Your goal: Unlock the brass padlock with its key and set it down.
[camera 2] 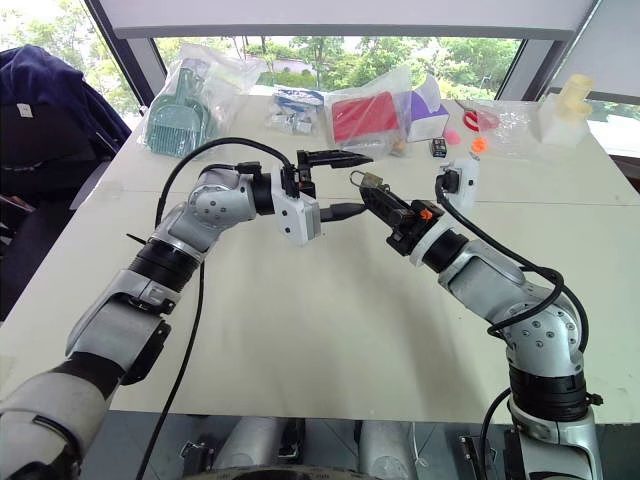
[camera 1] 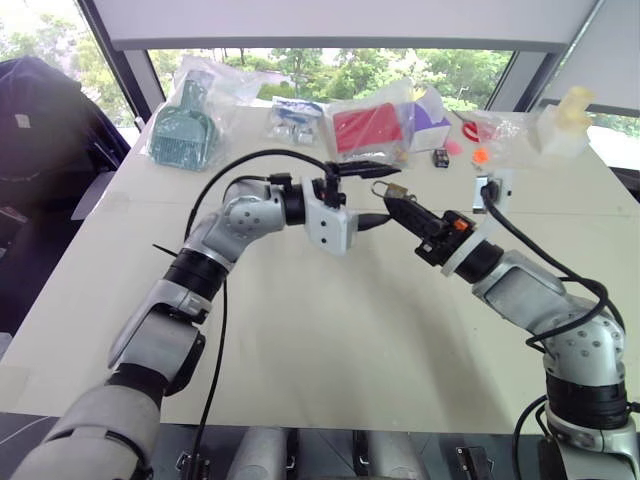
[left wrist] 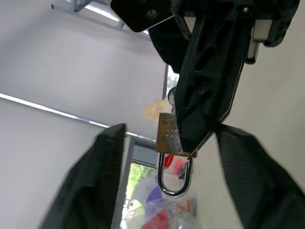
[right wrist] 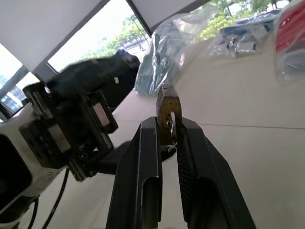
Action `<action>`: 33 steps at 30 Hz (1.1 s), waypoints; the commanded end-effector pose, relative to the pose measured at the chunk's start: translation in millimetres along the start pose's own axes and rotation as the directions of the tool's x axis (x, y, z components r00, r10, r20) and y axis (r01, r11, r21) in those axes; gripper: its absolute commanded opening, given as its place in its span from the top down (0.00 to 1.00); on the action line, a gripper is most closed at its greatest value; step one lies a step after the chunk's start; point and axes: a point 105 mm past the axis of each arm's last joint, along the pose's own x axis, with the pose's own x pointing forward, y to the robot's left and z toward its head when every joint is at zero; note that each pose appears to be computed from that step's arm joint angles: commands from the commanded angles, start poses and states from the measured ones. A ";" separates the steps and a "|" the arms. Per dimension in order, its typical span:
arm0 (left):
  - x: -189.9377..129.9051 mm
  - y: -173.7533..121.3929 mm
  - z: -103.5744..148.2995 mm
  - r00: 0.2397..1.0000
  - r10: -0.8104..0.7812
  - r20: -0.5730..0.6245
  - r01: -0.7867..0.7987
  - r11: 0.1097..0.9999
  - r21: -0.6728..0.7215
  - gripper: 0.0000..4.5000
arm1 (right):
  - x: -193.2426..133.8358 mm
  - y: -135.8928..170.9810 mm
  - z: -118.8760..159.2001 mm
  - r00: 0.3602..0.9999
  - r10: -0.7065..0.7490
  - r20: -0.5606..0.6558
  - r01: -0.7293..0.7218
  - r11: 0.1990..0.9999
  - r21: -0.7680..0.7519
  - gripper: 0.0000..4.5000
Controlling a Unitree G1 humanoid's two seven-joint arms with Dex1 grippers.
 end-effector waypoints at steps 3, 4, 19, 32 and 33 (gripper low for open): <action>-23.2 9.8 -27.2 0.992 0.044 -0.115 -0.080 0.940 -0.332 0.01 | -5.1 0.9 16.1 0.998 -0.005 0.056 0.007 1.000 -0.029 0.95; -29.4 16.2 -35.8 0.986 0.072 -0.152 -0.131 0.896 -0.424 0.01 | -6.5 0.3 18.7 0.998 -0.006 0.064 0.007 1.000 -0.027 0.95; -16.1 43.0 -31.7 0.981 0.152 -0.122 -0.191 0.622 -0.759 0.01 | -4.7 10.1 23.0 0.997 0.049 0.059 -0.048 0.999 -0.017 0.95; -5.5 34.2 -30.3 0.991 0.098 -0.089 -0.132 0.700 -0.702 0.01 | -6.9 37.1 10.7 0.985 0.171 0.032 -0.172 0.985 0.012 0.95; -5.5 33.7 -30.7 0.991 0.096 -0.088 -0.131 0.703 -0.699 0.01 | -7.8 39.7 10.5 0.982 0.186 0.033 -0.187 0.982 0.018 0.95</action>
